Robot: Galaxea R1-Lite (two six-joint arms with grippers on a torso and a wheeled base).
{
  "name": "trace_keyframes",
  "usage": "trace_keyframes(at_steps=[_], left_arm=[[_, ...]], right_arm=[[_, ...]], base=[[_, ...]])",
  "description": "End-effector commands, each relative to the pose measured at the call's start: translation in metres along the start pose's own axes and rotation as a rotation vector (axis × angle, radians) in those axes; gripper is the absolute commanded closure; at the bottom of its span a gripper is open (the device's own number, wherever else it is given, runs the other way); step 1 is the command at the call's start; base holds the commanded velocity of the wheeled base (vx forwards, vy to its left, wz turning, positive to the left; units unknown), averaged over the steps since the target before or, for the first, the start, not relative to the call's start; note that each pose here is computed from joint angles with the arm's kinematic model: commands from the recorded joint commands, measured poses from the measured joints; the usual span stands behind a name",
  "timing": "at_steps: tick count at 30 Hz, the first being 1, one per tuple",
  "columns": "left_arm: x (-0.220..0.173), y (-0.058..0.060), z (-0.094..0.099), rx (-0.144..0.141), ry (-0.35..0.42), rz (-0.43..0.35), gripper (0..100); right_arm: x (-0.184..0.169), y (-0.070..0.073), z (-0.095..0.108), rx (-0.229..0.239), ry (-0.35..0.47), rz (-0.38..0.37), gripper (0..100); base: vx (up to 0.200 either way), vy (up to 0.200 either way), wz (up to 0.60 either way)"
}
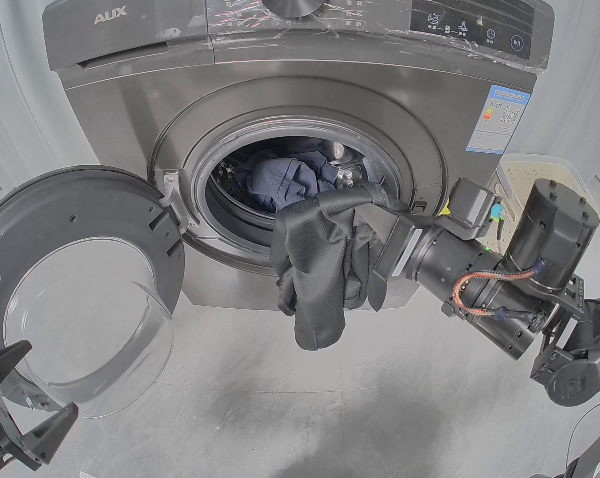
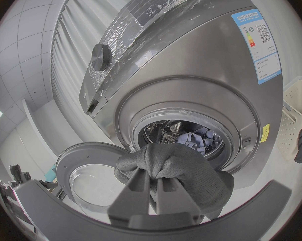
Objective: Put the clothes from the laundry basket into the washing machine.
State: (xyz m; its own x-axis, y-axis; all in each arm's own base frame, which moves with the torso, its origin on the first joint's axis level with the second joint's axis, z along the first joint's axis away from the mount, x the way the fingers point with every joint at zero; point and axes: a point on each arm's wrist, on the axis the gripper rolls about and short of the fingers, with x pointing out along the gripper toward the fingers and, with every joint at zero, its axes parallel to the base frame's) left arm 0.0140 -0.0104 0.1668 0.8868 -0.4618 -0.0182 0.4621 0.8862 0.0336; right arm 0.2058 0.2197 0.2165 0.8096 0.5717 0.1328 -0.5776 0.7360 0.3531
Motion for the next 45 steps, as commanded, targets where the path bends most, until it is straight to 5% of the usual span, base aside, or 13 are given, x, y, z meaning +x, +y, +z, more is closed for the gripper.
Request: trace_keyframes(at_steps=[1, 6, 8, 21, 35, 45], left_arm=[[0.06, 0.019, 0.003, -0.079, 0.164, -0.205, 0], [0.079, 0.015, 0.003, -0.094, 0.188, -0.312, 0], [0.101, 0.009, 0.003, -0.125, 0.224, -0.397, 0], [0.15, 0.006, 0.0, -0.227, 0.34, -0.451, 0], [0.197, 0.002, -0.016, -0.232, 0.37, -0.474, 0], [0.234, -0.002, -0.035, -0.265, 0.371, -0.486, 0]], right_arm=[[0.02, 0.004, -0.01, 0.004, -0.03, 0.018, 100], [0.024, 0.004, -0.017, -0.001, -0.012, 0.015, 100], [0.026, 0.005, -0.018, -0.002, -0.014, 0.018, 100], [0.034, 0.011, -0.011, 0.02, -0.072, 0.104, 100], [0.033, 0.02, -0.008, 0.035, -0.105, 0.125, 100], [0.031, 0.024, -0.013, 0.037, -0.089, 0.137, 100]], base=[[0.0, 0.0, 0.0], [0.0, 0.0, 0.0], [0.0, 0.0, 0.0], [0.0, 0.0, 0.0], [0.0, 0.0, 0.0], [0.0, 0.0, 0.0]])
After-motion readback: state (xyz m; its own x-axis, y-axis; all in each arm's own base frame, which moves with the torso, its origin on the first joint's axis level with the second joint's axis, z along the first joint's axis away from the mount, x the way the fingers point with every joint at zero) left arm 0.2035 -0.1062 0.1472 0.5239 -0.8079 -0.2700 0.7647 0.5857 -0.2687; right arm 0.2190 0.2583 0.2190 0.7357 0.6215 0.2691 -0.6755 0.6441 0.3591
